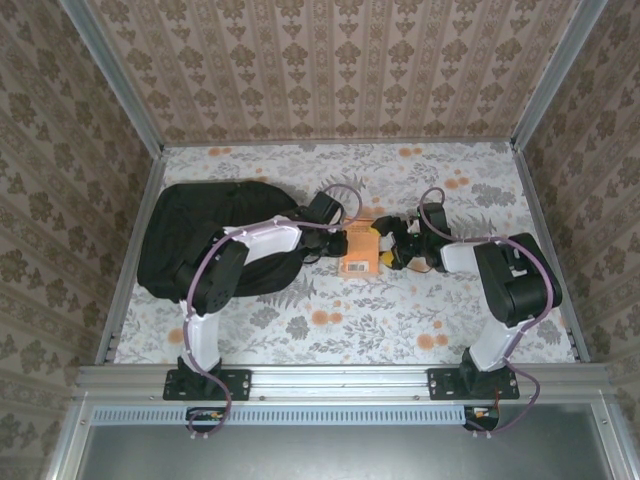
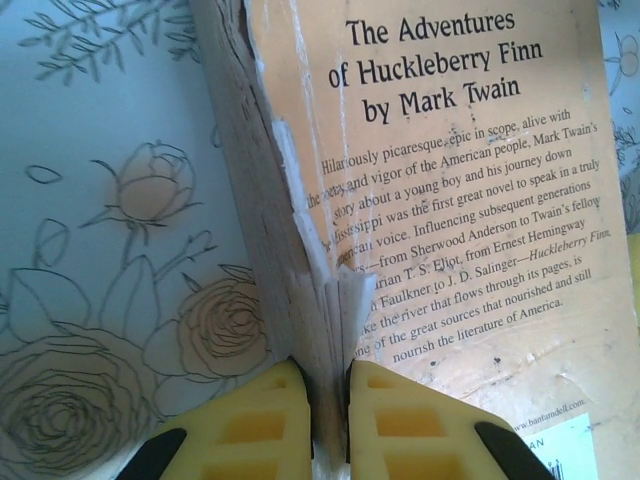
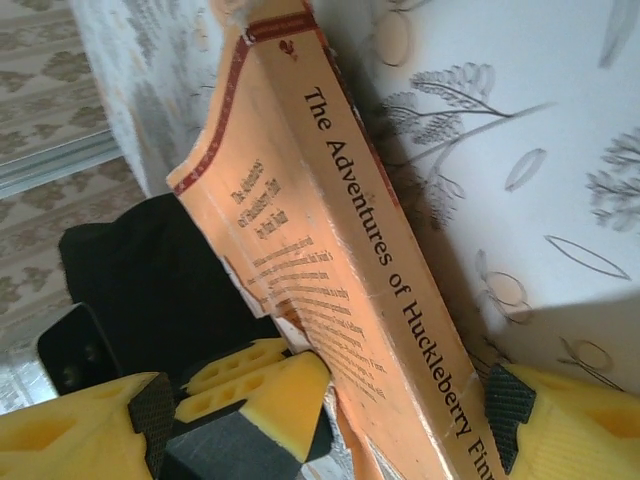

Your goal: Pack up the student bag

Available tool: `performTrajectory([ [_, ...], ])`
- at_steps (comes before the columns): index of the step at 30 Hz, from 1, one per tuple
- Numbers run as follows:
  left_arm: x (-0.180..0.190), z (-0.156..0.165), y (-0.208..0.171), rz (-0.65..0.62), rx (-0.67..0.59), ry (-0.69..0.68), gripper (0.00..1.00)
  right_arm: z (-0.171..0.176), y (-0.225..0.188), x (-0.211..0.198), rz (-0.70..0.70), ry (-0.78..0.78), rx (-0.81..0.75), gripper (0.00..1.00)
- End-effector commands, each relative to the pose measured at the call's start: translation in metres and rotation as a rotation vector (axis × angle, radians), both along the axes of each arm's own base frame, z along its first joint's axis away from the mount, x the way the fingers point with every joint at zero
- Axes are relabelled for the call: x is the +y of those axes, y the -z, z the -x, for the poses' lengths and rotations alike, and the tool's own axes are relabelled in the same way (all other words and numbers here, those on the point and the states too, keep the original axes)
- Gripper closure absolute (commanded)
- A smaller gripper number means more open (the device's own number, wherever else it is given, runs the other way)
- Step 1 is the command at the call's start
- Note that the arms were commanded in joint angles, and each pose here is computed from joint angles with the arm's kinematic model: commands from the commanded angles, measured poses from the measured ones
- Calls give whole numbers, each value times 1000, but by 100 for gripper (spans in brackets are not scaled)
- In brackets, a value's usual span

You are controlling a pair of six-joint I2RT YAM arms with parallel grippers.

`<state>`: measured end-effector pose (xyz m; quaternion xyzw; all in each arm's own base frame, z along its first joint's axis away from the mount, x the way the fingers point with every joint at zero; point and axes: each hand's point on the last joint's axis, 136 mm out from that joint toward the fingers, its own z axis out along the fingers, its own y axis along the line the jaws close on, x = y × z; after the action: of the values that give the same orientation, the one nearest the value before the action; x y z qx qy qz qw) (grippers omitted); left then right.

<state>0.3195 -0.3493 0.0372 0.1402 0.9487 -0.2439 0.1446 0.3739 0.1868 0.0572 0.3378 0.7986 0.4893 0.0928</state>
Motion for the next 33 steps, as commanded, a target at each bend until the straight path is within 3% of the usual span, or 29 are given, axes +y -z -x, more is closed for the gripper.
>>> performTrajectory([
  [1, -39, 46, 11, 117, 104, 151, 88, 7, -47, 67, -189, -220, -221, 19],
  [6, -44, 49, 9, 133, 110, 167, 88, 9, -39, 75, -204, -224, -217, 24],
  [14, -39, 48, 5, 117, 95, 164, 88, 15, 5, 57, -54, -200, -148, 44],
  [16, -35, 48, 5, 112, 96, 155, 88, 16, 8, 51, -17, -200, -147, 45],
  [20, -23, 46, 9, 99, 100, 128, 88, 22, 12, 37, 92, -212, -152, 41],
  [23, -18, 46, 12, 87, 108, 118, 88, 25, 8, 30, 143, -227, -168, 33],
  [31, -14, 45, 13, 64, 103, 113, 88, 31, 0, 20, 210, -268, -198, 33],
  [33, -13, 46, 14, 61, 107, 113, 88, 32, -3, 19, 208, -277, -214, 23],
])
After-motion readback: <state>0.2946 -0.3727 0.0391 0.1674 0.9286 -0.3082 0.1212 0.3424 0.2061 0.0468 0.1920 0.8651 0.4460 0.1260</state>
